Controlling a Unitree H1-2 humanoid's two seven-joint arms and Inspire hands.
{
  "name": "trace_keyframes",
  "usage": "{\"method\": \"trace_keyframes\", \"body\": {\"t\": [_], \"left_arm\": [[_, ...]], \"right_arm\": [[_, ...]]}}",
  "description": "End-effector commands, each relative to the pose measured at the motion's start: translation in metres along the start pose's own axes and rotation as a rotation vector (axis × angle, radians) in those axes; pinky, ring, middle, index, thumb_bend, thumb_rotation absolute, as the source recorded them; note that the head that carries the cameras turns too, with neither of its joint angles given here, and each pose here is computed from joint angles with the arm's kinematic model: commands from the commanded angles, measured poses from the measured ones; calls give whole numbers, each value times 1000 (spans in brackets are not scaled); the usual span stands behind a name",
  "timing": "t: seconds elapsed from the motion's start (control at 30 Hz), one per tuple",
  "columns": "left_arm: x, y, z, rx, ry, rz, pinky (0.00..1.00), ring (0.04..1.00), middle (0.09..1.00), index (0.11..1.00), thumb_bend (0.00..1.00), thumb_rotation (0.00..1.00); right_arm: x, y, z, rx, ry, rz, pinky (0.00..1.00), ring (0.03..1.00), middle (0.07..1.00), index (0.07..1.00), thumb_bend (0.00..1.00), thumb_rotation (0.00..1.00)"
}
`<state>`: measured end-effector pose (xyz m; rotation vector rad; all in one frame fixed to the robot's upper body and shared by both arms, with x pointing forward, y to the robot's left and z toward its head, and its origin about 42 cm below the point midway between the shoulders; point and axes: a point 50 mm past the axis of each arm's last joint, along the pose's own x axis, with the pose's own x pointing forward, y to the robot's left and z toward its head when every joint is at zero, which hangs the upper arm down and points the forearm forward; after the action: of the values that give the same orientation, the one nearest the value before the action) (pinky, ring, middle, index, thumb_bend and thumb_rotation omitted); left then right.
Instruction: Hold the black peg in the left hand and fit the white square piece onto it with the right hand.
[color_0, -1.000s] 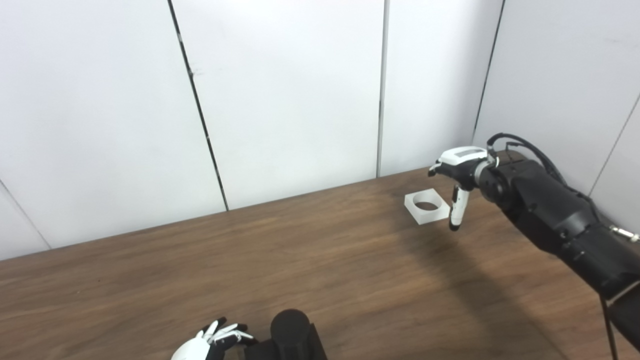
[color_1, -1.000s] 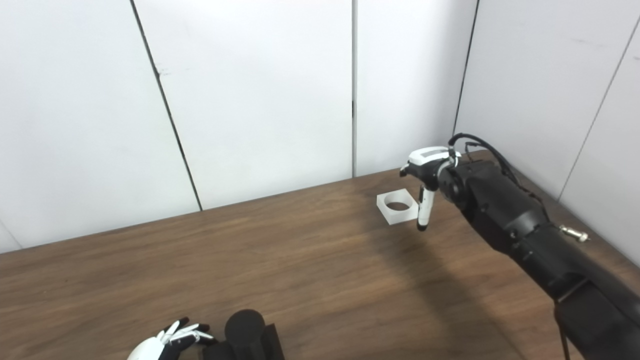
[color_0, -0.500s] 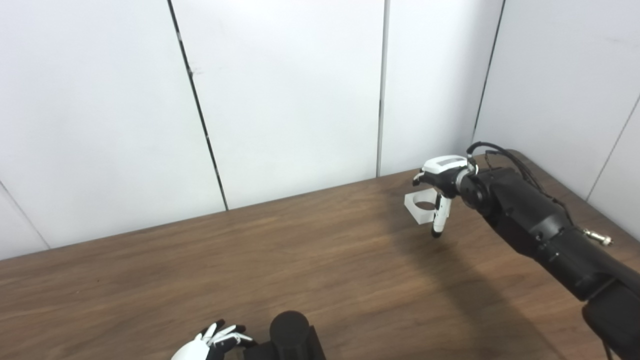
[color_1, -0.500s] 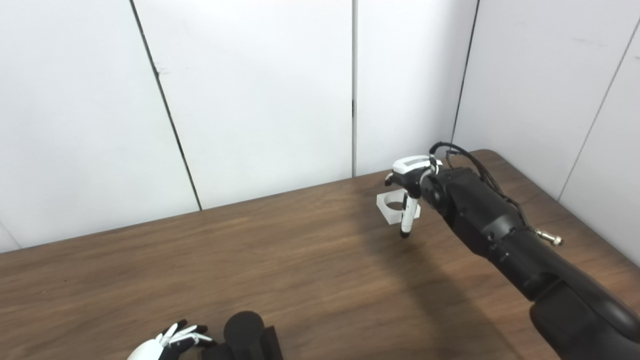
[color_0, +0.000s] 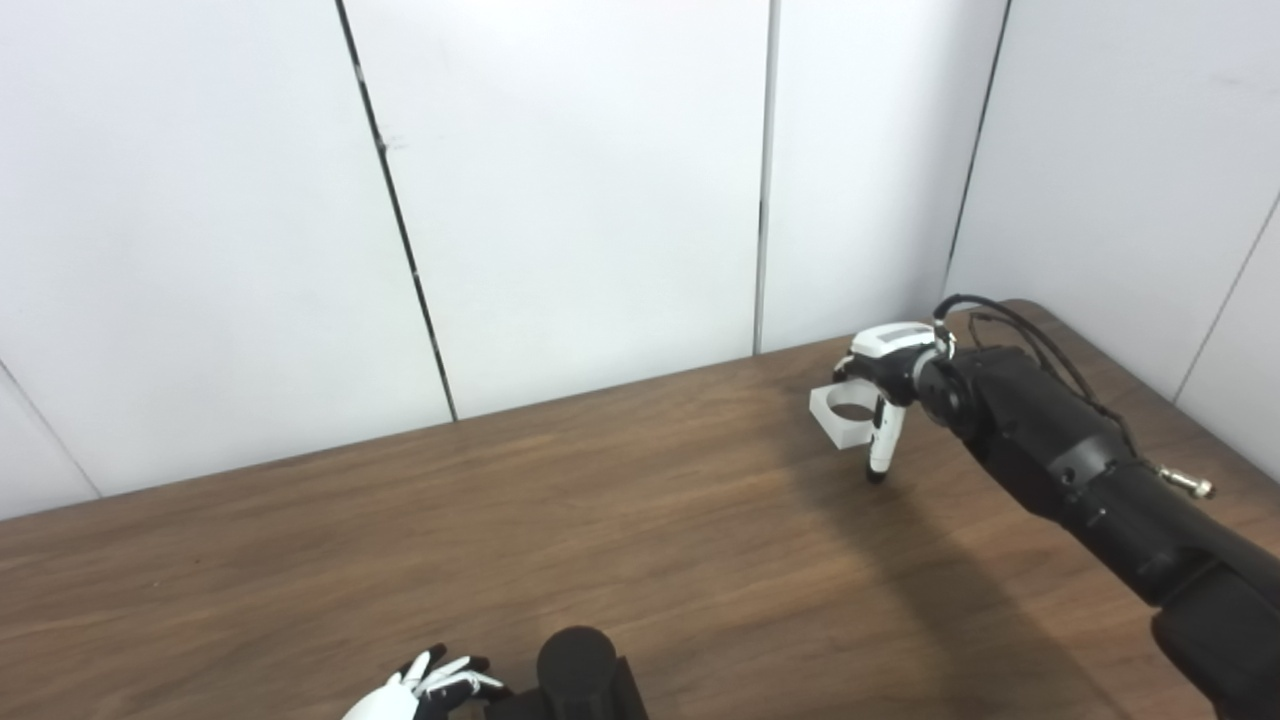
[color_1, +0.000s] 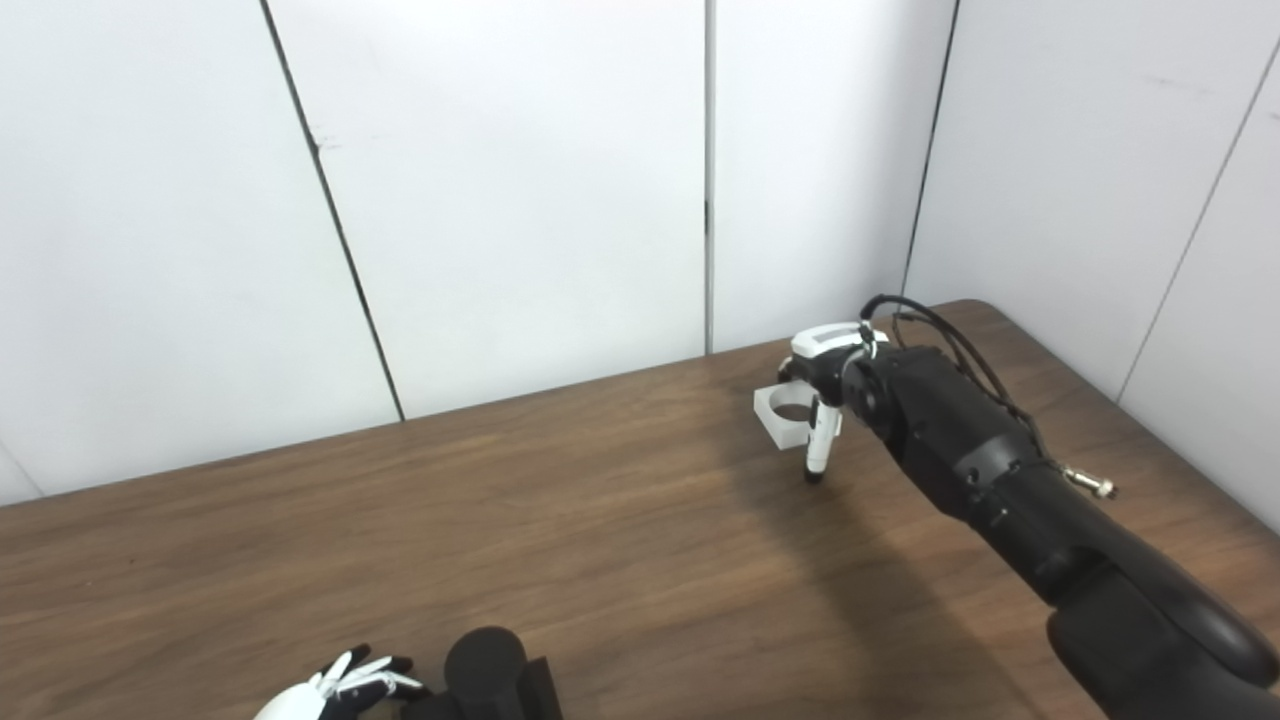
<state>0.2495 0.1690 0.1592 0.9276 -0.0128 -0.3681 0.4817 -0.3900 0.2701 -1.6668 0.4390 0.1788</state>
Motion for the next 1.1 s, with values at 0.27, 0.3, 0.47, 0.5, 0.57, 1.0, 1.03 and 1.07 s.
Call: {"method": "trace_keyframes", "body": {"t": [0.27, 0.3, 0.47, 0.5, 0.57, 1.0, 1.03, 1.07], "left_arm": [[-11, -2, -13, 32, 48, -31, 1000, 984, 867, 490, 500, 76], [-11, -2, -13, 34, 48, -30, 1000, 984, 867, 490, 500, 77], [-11, -2, -14, 26, 41, -22, 1000, 988, 864, 490, 500, 76], [-11, -2, -14, 26, 41, -22, 1000, 988, 864, 490, 499, 76], [-11, -2, -14, 22, 39, -20, 1000, 991, 865, 490, 499, 76], [-14, 1, -10, 19, 40, -21, 1000, 990, 867, 490, 499, 78], [-14, 1, -10, 18, 41, -21, 1000, 989, 866, 490, 499, 78], [-14, 0, -9, 18, 41, -19, 1000, 989, 867, 490, 499, 78]], "right_arm": [[5, -31, -6, -27, 18, -84, 1000, 1000, 998, 882, 941, 239], [5, -30, -7, -29, 18, -83, 1000, 1000, 998, 875, 935, 242], [5, -27, -10, -38, 22, -77, 1000, 1000, 989, 853, 910, 243], [6, -26, -10, -39, 22, -76, 1000, 1000, 988, 851, 908, 243], [6, -26, -11, -40, 22, -74, 1000, 1000, 984, 845, 900, 249], [7, -18, -5, -67, -2, -53, 1000, 1000, 942, 776, 822, 249], [8, -18, -4, -70, -3, -52, 1000, 1000, 938, 755, 816, 251], [8, -17, -4, -72, -4, -51, 1000, 1000, 932, 730, 809, 249]]}}
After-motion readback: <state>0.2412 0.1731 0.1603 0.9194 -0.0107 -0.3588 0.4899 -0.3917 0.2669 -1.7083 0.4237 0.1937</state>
